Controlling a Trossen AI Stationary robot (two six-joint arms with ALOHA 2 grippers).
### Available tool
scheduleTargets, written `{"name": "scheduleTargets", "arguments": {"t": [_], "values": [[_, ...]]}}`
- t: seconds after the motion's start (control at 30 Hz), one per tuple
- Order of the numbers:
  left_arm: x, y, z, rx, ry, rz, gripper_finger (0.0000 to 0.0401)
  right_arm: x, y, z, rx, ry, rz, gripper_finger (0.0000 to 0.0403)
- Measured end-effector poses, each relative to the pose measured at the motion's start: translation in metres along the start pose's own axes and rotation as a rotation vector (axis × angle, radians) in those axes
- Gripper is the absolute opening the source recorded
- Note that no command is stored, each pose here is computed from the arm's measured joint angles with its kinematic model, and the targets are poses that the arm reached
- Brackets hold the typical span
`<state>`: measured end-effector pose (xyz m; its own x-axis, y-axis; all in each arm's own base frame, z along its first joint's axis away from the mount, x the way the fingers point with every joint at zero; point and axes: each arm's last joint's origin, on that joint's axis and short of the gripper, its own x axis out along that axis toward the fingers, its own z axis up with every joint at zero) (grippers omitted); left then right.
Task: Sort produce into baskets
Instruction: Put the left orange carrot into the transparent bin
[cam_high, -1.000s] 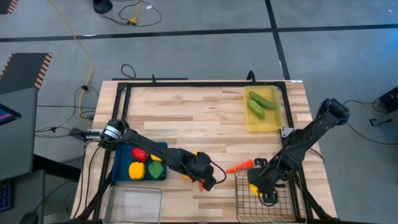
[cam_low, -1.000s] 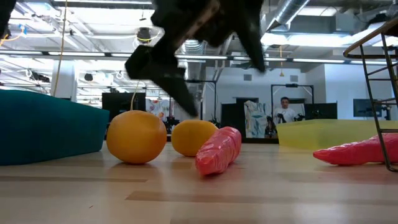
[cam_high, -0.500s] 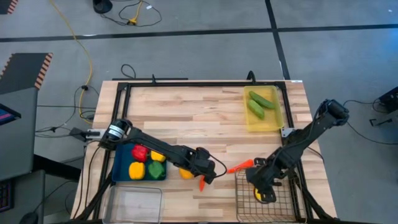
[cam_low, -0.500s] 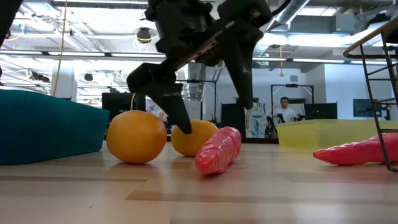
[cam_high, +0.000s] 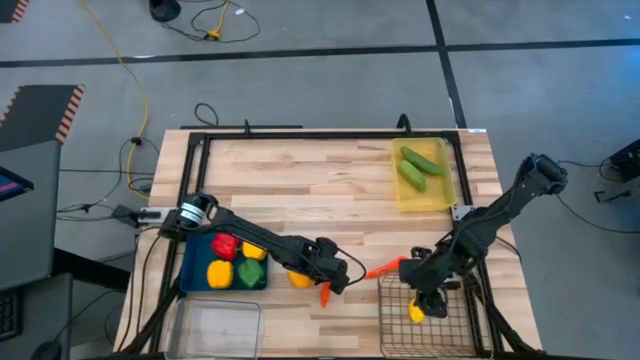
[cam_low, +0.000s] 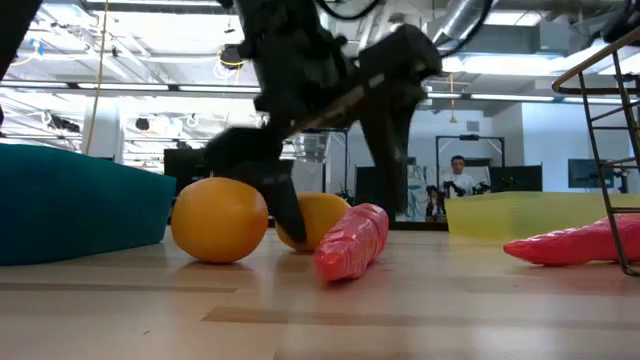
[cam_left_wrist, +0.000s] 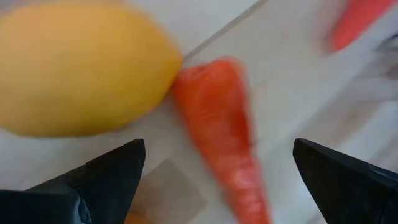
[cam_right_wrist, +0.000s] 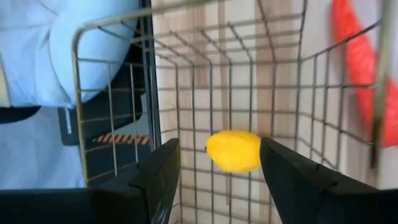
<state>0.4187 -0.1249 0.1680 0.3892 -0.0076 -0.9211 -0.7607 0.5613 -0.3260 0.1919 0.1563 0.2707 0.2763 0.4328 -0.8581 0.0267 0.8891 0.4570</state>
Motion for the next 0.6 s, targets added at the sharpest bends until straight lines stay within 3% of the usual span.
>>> {"name": "scheduleTargets", "arguments": {"t": [0.13, 0.3, 0.43, 0.6], "values": [[0.019, -0.002, -0.003, 0.010, 0.033, -0.026, 0.0396, -0.010, -0.002, 0.000, -0.008, -0.086, -0.033, 0.0249], [0.021, -0.002, 0.000, 0.034, 0.037, -0.029, 0.0386, -0.018, -0.006, 0.004, -0.057, -0.167, -0.070, 0.0249], [0.020, -0.001, 0.001, 0.053, 0.022, -0.021, 0.0339, -0.020, -0.014, 0.012, -0.071, -0.212, -0.115, 0.0249], [0.020, 0.000, 0.001, 0.079, 0.017, -0.008, 0.0247, -0.023, -0.025, 0.022, -0.077, -0.238, -0.156, 0.0249]]}}
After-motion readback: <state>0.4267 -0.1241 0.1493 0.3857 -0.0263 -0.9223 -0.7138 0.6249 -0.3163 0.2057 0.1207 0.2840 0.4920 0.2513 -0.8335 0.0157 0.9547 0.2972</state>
